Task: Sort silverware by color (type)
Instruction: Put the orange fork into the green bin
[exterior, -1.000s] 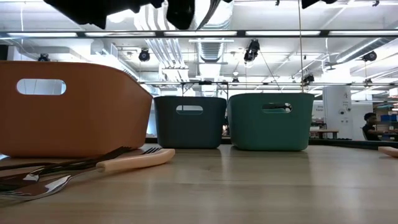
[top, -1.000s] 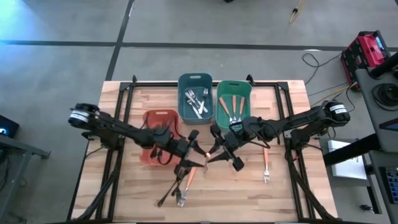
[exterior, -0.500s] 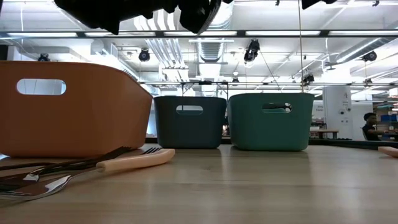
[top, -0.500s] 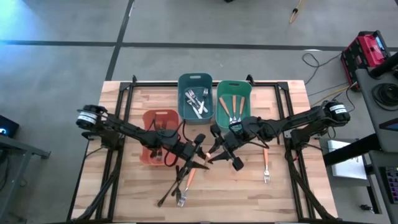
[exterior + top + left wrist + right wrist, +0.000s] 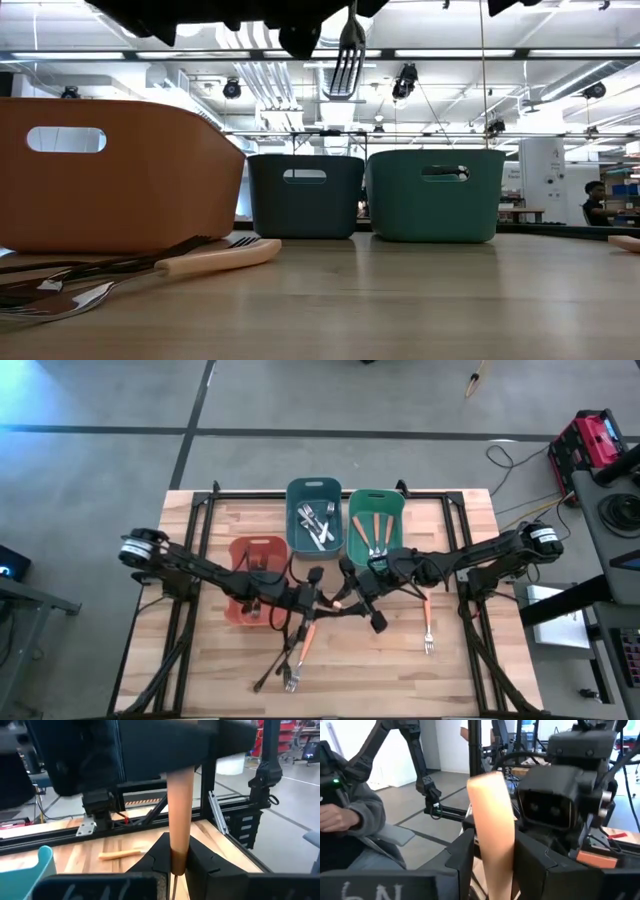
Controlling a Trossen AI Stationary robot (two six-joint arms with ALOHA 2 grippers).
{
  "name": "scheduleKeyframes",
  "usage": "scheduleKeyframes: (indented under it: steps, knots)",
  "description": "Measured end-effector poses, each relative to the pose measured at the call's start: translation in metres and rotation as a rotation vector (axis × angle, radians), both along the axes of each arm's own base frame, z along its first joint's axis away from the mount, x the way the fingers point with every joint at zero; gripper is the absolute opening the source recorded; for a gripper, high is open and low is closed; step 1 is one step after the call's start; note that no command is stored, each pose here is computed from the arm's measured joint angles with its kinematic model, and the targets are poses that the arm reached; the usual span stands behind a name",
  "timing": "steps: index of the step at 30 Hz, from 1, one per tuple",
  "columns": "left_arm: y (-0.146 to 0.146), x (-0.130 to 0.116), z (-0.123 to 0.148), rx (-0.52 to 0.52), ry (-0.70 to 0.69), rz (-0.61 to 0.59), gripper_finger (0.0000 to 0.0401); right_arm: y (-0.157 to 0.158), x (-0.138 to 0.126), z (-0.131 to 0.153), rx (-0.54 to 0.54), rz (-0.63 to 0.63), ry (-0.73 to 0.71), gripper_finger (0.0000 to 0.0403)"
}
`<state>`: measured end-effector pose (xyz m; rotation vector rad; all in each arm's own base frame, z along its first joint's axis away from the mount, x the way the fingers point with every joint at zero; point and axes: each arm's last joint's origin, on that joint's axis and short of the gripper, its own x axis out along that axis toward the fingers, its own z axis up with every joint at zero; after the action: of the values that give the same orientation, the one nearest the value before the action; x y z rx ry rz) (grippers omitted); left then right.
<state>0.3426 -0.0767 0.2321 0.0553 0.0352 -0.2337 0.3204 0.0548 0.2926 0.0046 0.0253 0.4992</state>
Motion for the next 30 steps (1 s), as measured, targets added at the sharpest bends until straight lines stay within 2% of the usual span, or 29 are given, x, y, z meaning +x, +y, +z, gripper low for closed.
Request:
scheduleKeyframes:
  steps: [3,11,15,20,26,30]
  knots:
    - [0.001,-0.002,0.004,0.003,-0.014,0.047,0.0012,-0.001,0.001,0.000,-0.001,-0.038,0.002,0.0125]
    - [0.003,-0.010,0.013,0.093,0.002,0.394,0.0012,-0.010,0.001,0.001,-0.001,-0.349,0.014,0.0175]
    - [0.000,-0.013,0.014,0.134,0.003,0.477,0.0012,-0.012,0.001,0.002,-0.022,-0.414,0.005,0.0180]
    - [0.000,-0.013,0.015,0.134,0.002,0.498,0.0012,-0.014,0.001,0.002,-0.031,-0.478,0.002,0.0144]
    - [0.001,-0.013,0.015,0.121,0.002,0.505,0.0015,-0.014,0.001,0.002,-0.056,-0.488,-0.010,0.0036]
    - [0.001,-0.013,0.013,0.120,0.018,0.497,0.0065,-0.014,0.001,0.002,-0.032,-0.494,-0.004,0.0032]
